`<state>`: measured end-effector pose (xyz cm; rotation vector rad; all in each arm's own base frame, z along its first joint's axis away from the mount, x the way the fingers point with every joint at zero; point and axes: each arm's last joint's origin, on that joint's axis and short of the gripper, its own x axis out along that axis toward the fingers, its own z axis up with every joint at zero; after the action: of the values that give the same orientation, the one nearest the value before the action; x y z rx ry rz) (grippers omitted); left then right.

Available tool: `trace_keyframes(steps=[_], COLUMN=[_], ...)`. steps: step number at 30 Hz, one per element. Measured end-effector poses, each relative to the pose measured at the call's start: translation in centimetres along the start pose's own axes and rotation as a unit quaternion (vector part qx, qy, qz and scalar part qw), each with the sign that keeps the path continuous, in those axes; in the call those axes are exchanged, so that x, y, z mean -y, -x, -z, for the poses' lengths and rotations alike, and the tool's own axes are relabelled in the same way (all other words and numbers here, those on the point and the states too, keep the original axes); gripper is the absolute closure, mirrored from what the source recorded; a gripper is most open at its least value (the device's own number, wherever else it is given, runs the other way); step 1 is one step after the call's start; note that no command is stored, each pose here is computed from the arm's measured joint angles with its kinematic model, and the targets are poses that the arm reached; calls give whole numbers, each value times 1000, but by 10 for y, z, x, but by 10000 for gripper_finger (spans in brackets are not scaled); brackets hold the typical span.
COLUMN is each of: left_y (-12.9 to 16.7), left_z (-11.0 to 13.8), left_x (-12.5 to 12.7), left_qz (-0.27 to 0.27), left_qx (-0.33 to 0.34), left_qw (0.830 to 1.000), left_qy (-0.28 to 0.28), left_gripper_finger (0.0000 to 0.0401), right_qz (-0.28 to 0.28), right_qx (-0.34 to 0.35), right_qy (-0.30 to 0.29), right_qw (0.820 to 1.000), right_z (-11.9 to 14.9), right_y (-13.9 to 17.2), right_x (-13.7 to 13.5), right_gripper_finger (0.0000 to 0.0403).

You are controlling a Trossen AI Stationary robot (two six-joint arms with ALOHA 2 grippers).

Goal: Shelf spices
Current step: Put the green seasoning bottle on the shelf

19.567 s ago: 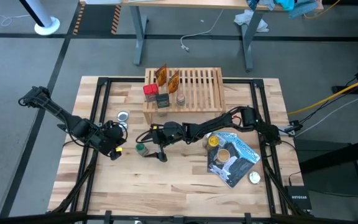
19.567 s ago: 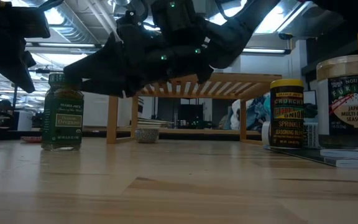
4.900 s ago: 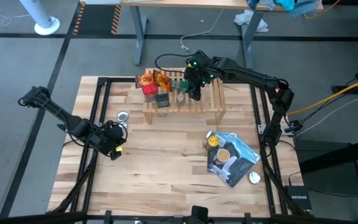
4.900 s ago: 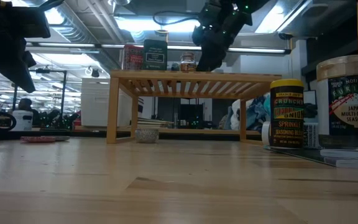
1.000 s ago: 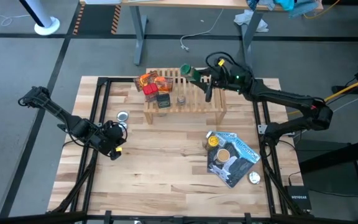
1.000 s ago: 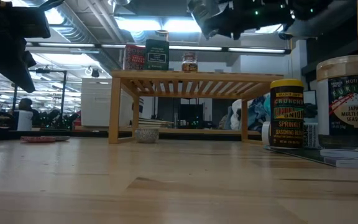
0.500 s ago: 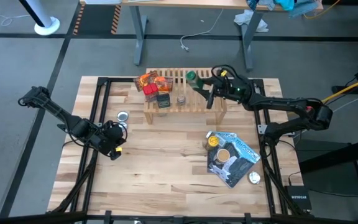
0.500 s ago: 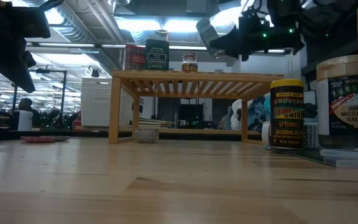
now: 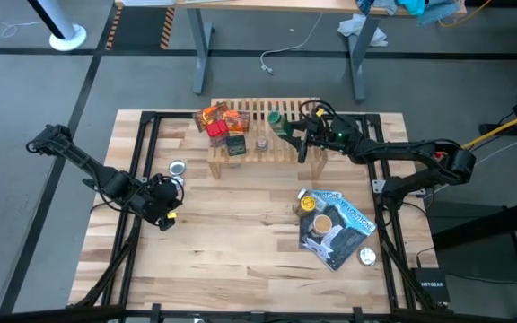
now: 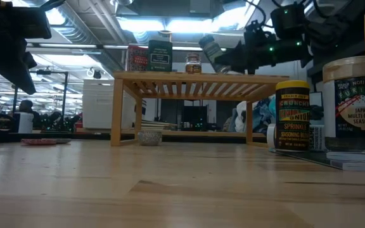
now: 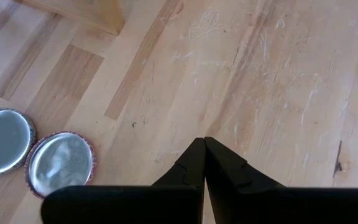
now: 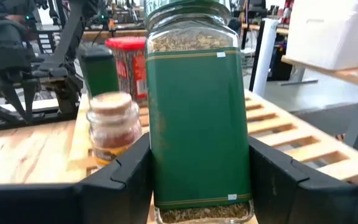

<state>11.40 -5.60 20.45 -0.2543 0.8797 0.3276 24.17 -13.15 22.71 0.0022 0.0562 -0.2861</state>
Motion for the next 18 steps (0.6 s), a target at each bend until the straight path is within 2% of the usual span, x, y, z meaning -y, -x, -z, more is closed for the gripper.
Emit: trace_keyframes(steps=[8,18], left_y=[0,0], left_z=[0,0], left_x=[0,0], left_qz=[0,0], left_qx=[0,0], left_qw=[1000,1000], left_qy=[0,0], left_gripper_finger=[400,400], right_qz=[-5,-5], right_qx=[0,8], right_qy=[-1,1], right_qw=[1000,1000], right_z=[9,7], right_y=[-7,-8], right_x=[1,1], right_gripper_finger=[198,198])
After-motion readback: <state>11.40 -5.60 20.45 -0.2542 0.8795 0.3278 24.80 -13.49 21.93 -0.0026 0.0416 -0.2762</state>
